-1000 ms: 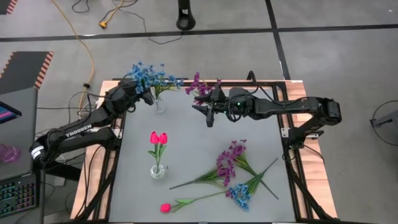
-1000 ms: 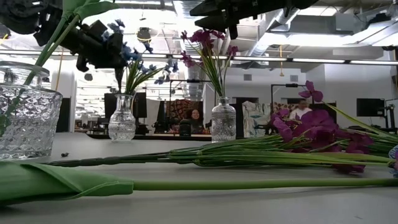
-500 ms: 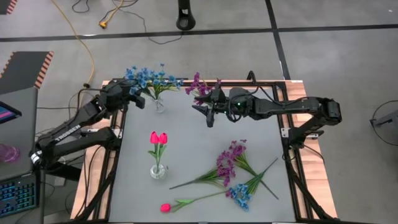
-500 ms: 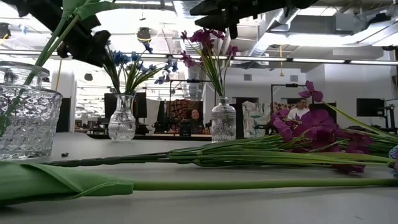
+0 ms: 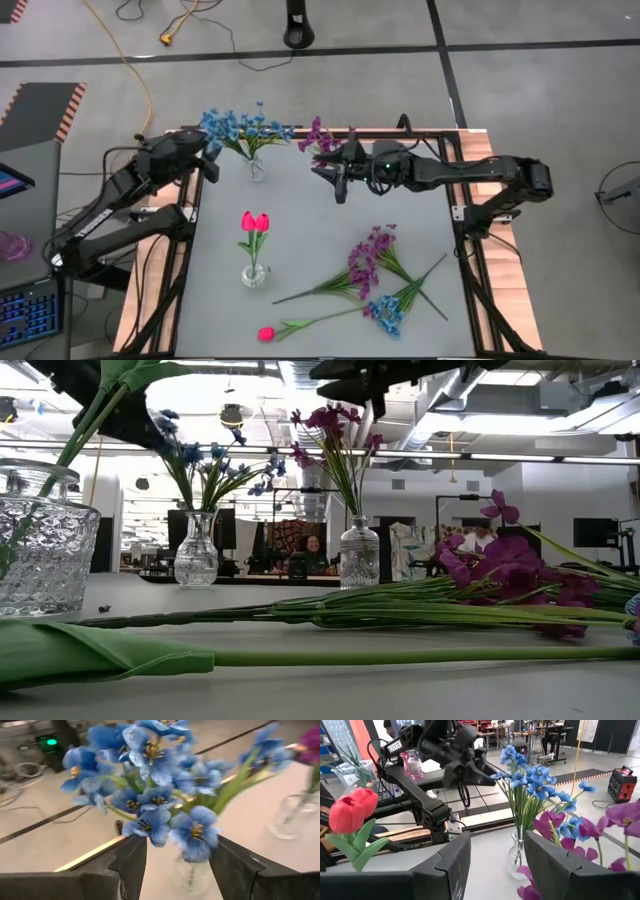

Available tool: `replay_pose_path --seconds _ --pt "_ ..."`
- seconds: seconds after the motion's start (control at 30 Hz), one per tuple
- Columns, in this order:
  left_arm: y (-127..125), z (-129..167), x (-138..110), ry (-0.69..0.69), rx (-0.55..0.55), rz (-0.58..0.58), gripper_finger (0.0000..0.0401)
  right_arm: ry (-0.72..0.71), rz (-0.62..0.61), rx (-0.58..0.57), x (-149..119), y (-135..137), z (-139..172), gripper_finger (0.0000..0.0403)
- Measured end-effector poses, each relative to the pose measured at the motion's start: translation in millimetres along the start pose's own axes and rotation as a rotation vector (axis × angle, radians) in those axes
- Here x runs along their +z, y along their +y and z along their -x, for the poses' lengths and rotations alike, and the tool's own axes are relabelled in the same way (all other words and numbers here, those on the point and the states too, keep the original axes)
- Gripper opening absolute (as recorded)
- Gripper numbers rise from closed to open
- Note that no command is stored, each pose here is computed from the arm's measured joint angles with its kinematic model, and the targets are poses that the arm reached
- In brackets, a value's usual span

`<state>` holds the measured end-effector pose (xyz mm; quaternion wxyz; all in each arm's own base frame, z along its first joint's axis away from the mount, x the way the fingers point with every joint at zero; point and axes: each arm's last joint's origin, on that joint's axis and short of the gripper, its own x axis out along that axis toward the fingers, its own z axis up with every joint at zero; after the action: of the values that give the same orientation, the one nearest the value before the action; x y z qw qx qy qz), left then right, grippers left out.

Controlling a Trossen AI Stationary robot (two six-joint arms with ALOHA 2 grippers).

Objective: Sort flowers into vase by color
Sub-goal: Put the right violet flower into the top right transparent vase

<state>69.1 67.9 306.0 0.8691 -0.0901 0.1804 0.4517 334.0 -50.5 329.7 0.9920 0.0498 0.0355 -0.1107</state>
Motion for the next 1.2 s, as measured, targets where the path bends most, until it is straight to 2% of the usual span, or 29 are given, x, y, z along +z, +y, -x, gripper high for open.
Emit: replay_pose_path --seconds 0.17,0.33,0.6,0.83,1.07,1.2 --pt "1.2 19.7 -2.7 0.032 -0.118 -0.01 0.0192 0.048 0.001 0.0 9.0 0.8 18.5 0.021" --pt "0.8 36.2 -17.5 0.107 -0.282 -0.012 0.0192 0.14 -0.077 0.006 15.3 5.8 44.5 0.021" --pt "1.3 50.8 -26.8 0.065 -0.415 0.024 0.0192 0.318 -0.208 0.016 13.4 18.4 81.1 0.021" --pt "-3.5 32.5 -48.1 0.053 -0.488 0.072 0.0192 0.506 -0.338 0.067 -0.1 38.1 97.4 0.021" --pt "-14.9 1.0 -57.9 -0.074 -0.629 0.086 0.0192 0.77 -0.487 -0.008 -26.2 60.5 109.9 0.021" --pt "-17.6 -8.7 -64.6 -0.094 -0.655 0.101 0.0192 0.892 -0.558 -0.071 -39.6 73.6 115.7 0.021"
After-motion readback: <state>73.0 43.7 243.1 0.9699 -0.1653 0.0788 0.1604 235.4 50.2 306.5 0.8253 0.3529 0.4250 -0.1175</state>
